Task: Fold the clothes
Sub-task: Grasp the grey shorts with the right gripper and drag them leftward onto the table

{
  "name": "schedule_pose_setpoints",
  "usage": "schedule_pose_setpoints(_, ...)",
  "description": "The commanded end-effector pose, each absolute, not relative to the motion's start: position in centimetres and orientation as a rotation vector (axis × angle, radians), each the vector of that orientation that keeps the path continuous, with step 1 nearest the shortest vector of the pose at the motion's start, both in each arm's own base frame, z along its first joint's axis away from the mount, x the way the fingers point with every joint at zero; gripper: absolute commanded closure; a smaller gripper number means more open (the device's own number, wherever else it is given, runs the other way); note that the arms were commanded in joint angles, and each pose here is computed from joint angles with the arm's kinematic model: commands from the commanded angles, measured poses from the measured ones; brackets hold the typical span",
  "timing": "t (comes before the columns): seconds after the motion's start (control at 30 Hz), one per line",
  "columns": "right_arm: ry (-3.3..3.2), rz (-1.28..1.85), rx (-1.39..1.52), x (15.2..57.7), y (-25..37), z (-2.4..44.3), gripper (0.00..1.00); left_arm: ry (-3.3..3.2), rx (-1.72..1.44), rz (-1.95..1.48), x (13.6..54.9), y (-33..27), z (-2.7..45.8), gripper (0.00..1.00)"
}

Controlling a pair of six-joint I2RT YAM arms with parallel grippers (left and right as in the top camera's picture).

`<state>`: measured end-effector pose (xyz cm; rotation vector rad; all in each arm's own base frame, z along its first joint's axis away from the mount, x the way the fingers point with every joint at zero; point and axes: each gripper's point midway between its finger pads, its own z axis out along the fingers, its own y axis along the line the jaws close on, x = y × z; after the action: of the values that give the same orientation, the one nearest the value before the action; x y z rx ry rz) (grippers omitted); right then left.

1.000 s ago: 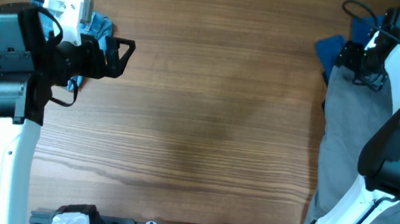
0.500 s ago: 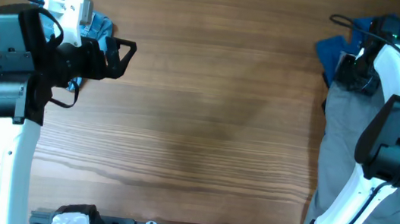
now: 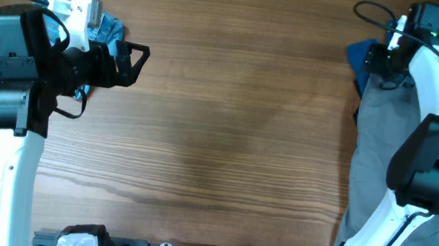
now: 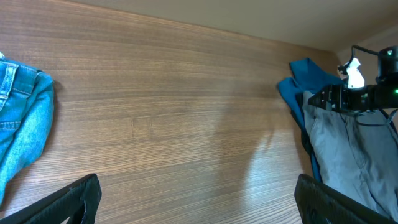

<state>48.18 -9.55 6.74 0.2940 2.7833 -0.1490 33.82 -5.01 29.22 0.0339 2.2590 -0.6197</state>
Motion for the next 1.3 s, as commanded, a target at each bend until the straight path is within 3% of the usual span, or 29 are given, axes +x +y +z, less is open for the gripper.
schedule_pose_setpoints(0.0, 2.778, -0.379, 0.372, 48.2, -11.2, 5.6, 0.25, 2.227, 0.05, -0.636, 33.7, -5.4, 30.6, 0.0)
schedule_pose_setpoints(0.13, 2.782, -0.513, 0.449, 47.7, -12.1, 4.0, 0.26, 2.229, 0.049, -0.637, 33.6, -5.4, 30.5, 0.0)
schedule_pose_setpoints(0.33, 2.748, -0.426, 0.541, 48.5, -11.8, 3.4, 0.3, 2.231, 0.048, -0.638, 33.6, -5.4, 30.5, 0.0)
schedule_pose_setpoints(0.37, 2.765, -0.432, 0.517, 48.3, -11.7, 3.0, 0.34, 2.233, 0.048, -0.638, 33.6, -5.5, 30.5, 0.0)
schedule_pose_setpoints(0.43, 2.786, -0.438, 0.504, 48.0, -11.7, 2.6, 0.63, 2.238, 0.045, -0.64, 33.5, -5.5, 30.4, 0.0)
schedule_pose_setpoints(0.47, 2.79, -0.438, 0.513, 47.9, -11.8, 2.5, 0.84, 2.239, 0.045, -0.64, 33.5, -5.5, 30.3, 0.0)
schedule_pose_setpoints(0.53, 2.773, -0.432, 0.557, 47.8, -12.0, 3.5, 0.96, 2.243, 0.044, -0.641, 33.4, -5.5, 30.3, 0.0)
schedule_pose_setpoints(0.67, 2.704, -0.333, 0.6, 47.9, -13.0, 8.8, 0.96, 2.236, 0.045, -0.638, 33.5, -5.4, 30.4, 0.0)
schedule_pose_setpoints(0.87, 2.431, 0.246, 0.47, 48.3, -8.4, 24.5, 0.96, 2.102, 0.084, -0.591, 33.2, -5.1, 34.0, 0.0)
schedule_pose_setpoints(1.0, 2.181, 0.544, 0.04, 45.8, 3.2, 37.3, 0.96, 1.946, 0.073, -0.499, 31.3, -3.2, 38.3, 0.0)
schedule_pose_setpoints(1.1, 2.171, 0.653, -0.305, 42.2, 15.4, 38.3, 0.96, 1.888, 0.042, -0.444, 30.1, -1.8, 39.9, 0.0)
schedule_pose_setpoints(1.17, 2.223, 0.727, -0.573, 38.0, 25.5, 35.8, 0.95, 1.876, 0.03, -0.427, 29.5, -1.5, 40.3, 0.0)
schedule_pose_setpoints(1.2, 2.245, 0.752, -0.693, 35.6, 29.5, 34.4, 0.93, 1.875, 0.025, -0.422, 29.3, -1.4, 40.4, 0.0)
schedule_pose_setpoints(1.23, 2.249, 0.77, -0.838, 33.1, 33.1, 32.9, 0.78, 1.876, 0.02, -0.418, 29.3, -1.2, 40.3, 0.0)
schedule_pose_setpoints(1.27, 2.242, 0.759, -0.975, 30.8, 35.8, 31.4, 0.54, 1.877, 0.008, -0.405, 29.4, -0.9, 40.3, 0.0)
